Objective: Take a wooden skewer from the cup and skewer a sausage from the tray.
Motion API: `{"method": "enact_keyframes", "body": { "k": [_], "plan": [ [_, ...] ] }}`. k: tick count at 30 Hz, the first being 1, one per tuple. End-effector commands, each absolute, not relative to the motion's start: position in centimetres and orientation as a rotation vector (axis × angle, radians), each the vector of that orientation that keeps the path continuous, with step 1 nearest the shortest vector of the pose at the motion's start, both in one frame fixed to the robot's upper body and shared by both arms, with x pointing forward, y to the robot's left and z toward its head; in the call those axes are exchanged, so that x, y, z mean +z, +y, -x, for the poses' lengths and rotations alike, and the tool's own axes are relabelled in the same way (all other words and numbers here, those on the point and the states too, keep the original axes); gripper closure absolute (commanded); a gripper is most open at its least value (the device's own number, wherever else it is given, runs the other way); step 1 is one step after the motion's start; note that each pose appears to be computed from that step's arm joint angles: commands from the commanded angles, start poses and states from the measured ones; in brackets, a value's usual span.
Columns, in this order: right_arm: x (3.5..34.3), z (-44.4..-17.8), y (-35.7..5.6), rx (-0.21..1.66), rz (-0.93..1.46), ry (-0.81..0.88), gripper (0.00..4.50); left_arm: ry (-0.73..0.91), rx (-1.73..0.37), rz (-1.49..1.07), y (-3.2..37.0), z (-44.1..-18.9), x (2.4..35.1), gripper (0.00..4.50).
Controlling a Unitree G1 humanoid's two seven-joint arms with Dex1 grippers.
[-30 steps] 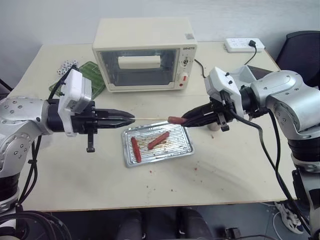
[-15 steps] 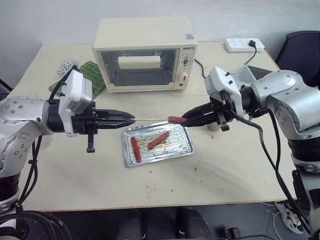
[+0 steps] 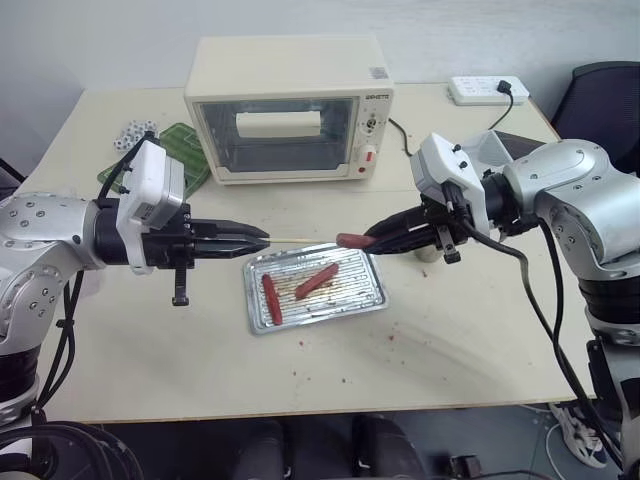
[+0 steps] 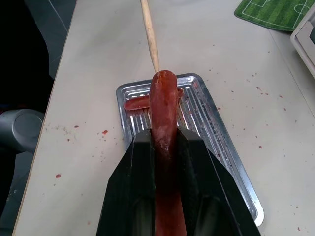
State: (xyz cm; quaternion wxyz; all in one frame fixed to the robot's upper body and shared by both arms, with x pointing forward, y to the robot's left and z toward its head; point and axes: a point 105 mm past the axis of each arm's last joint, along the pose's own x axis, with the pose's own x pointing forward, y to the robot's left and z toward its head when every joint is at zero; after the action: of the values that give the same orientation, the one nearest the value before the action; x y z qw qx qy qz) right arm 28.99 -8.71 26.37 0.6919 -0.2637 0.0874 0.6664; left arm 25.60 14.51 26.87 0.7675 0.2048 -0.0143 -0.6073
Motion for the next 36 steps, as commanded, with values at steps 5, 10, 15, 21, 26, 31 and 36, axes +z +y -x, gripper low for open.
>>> {"method": "enact_keyframes", "body": {
  "k": [5,10,15,21,26,31,36],
  "plan": [
    [27.4,-28.3,-9.1,1.483,0.612,0.149,3.91,-0.073,-1.302,-0.485,14.6,-25.5,27.8,4.5],
    [27.3,-28.1,-9.0,1.489,0.612,0.148,3.91,-0.077,-1.303,-0.487,14.6,-25.5,27.7,4.5],
    [27.5,-28.1,-8.8,1.491,0.61,0.137,3.91,-0.074,-1.306,-0.485,14.7,-25.5,27.6,4.5],
    [27.8,-28.0,-8.6,1.498,0.609,0.125,3.91,-0.072,-1.314,-0.482,14.5,-25.4,27.5,4.5],
    [27.9,-27.8,-8.2,1.51,0.606,0.117,3.91,-0.072,-1.323,-0.48,14.4,-25.4,27.5,4.5],
    [27.9,-28.1,-8.1,1.504,0.607,0.116,3.91,-0.074,-1.329,-0.477,14.2,-25.4,27.5,4.5],
    [27.5,-28.6,-8.6,1.482,0.608,0.133,3.91,-0.073,-1.325,-0.48,14.3,-25.4,27.6,4.5]
  ]
}}
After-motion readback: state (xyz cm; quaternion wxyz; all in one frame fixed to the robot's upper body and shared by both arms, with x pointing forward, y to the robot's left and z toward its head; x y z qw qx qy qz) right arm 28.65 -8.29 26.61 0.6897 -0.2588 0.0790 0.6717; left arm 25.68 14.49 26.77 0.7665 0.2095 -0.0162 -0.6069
